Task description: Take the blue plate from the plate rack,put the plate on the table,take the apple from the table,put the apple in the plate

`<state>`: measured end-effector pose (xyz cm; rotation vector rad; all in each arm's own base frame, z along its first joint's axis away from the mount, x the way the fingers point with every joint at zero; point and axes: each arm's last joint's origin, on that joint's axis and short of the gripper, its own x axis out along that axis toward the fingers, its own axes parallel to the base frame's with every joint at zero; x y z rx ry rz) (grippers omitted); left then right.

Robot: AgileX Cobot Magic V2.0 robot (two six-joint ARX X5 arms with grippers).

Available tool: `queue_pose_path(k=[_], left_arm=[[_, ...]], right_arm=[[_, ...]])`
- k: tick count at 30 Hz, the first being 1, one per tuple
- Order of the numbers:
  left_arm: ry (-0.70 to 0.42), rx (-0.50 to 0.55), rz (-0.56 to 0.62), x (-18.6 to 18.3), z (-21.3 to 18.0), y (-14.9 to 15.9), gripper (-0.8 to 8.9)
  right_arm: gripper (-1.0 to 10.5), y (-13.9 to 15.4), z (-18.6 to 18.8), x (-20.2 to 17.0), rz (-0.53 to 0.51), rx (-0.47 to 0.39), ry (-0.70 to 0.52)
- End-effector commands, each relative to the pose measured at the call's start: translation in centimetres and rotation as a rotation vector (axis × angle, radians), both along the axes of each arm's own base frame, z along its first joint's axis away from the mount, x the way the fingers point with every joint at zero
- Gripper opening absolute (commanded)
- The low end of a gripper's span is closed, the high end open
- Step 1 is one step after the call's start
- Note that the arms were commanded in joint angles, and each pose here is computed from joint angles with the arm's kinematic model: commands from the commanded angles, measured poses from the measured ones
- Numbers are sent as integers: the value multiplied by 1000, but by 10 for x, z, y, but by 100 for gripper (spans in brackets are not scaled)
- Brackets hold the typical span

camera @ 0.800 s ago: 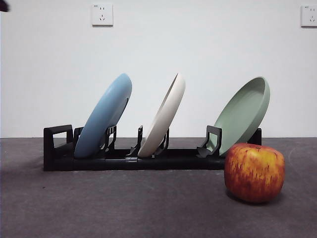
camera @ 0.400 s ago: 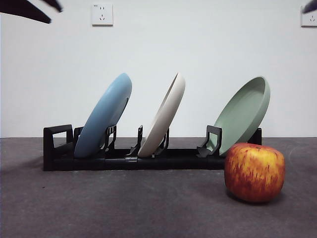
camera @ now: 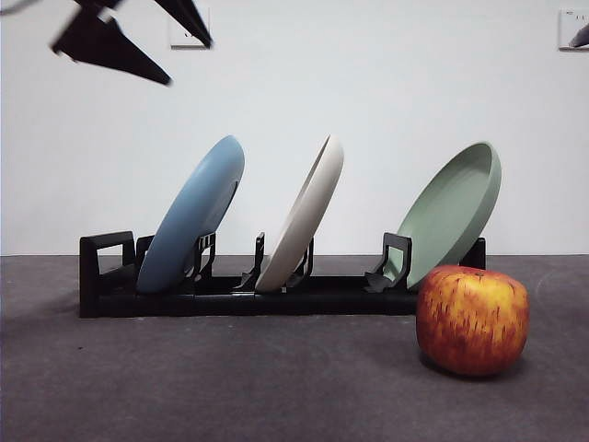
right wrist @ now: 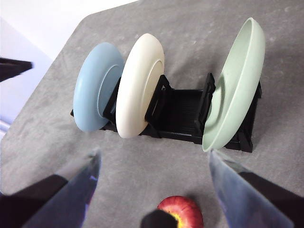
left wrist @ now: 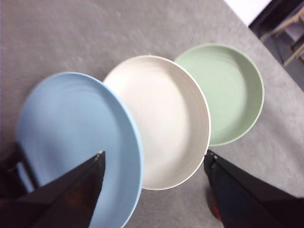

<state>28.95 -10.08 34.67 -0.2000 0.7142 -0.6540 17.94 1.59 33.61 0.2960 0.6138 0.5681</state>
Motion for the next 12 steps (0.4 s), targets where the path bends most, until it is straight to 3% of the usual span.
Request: queue_pose_path(k=[1,12], left_arm=[[45,48,-10,19,-9,-16,350],[130,148,10,57,-45,-44,349]], right_arm=[[382,0,1,0,7,-6,-14],[382,0,1,0,3,-9,-13]])
